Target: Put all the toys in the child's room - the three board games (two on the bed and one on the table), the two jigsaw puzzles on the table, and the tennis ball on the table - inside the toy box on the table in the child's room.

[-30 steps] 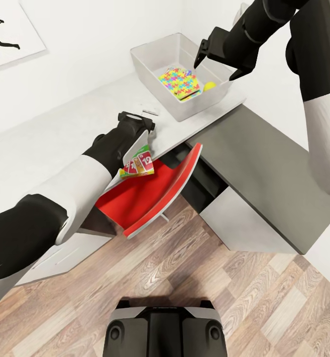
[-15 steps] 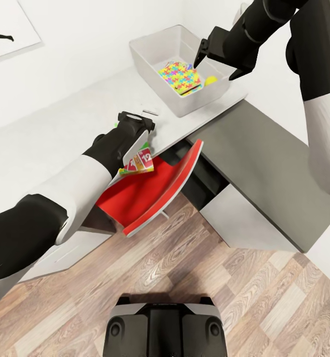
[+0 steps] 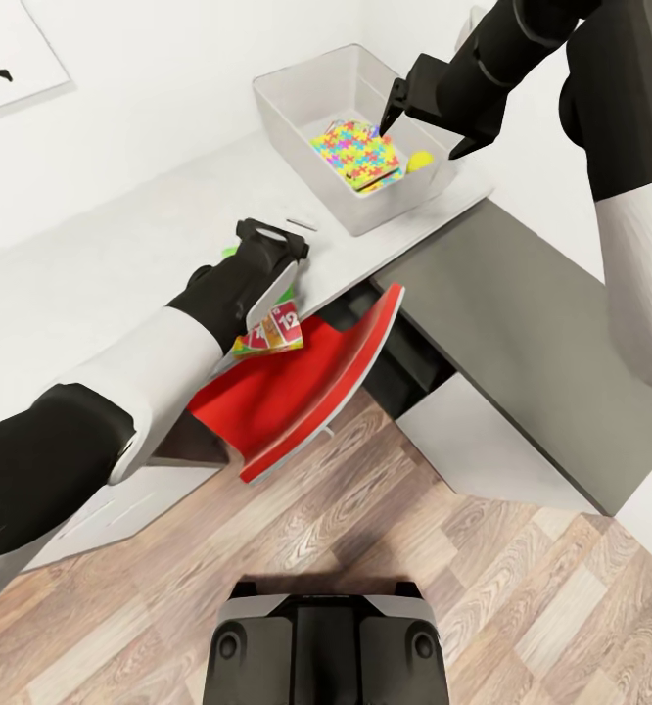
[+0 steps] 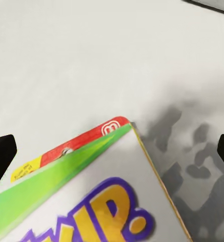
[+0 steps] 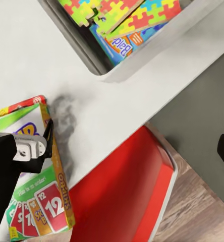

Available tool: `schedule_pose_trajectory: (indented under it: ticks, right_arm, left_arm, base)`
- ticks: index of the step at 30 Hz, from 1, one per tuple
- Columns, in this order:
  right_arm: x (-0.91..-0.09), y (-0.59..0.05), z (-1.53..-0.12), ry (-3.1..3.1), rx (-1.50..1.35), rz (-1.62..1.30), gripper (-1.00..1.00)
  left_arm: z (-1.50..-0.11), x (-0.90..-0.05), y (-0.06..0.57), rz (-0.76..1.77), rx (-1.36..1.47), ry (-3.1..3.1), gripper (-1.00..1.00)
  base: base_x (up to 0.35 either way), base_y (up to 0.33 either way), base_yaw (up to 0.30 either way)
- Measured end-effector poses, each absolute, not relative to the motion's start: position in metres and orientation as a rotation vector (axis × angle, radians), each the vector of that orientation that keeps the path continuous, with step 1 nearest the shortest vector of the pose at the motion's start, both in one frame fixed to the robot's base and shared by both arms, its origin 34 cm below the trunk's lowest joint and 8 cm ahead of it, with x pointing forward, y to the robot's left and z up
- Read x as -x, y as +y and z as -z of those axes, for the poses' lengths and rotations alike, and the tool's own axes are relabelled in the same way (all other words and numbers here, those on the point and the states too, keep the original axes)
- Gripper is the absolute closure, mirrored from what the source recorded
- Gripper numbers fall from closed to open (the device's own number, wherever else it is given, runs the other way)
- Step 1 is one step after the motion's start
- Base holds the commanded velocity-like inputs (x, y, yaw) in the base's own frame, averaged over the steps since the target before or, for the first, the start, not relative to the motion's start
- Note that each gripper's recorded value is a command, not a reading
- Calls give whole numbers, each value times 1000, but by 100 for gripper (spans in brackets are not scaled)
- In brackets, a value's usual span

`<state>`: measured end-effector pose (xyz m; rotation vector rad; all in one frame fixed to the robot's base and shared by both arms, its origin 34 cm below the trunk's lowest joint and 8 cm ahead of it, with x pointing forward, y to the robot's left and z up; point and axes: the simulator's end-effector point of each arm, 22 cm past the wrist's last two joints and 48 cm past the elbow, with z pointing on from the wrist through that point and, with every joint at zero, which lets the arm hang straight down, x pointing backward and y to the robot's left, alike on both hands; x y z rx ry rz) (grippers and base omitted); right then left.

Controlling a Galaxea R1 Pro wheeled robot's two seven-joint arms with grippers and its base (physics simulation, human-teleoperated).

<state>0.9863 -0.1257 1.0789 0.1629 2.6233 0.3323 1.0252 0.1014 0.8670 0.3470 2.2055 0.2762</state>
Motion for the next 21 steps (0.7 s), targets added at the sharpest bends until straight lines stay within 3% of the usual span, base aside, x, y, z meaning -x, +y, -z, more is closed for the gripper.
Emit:
schedule_pose_trajectory:
  ticks: [21]
  right_arm:
    - [-987, -124, -1070, 2634, -160, -335, -100]
  left_arm:
    - [-850, -1016, 106, -336, -361, 2211, -100]
  base:
    - [39, 35, 0]
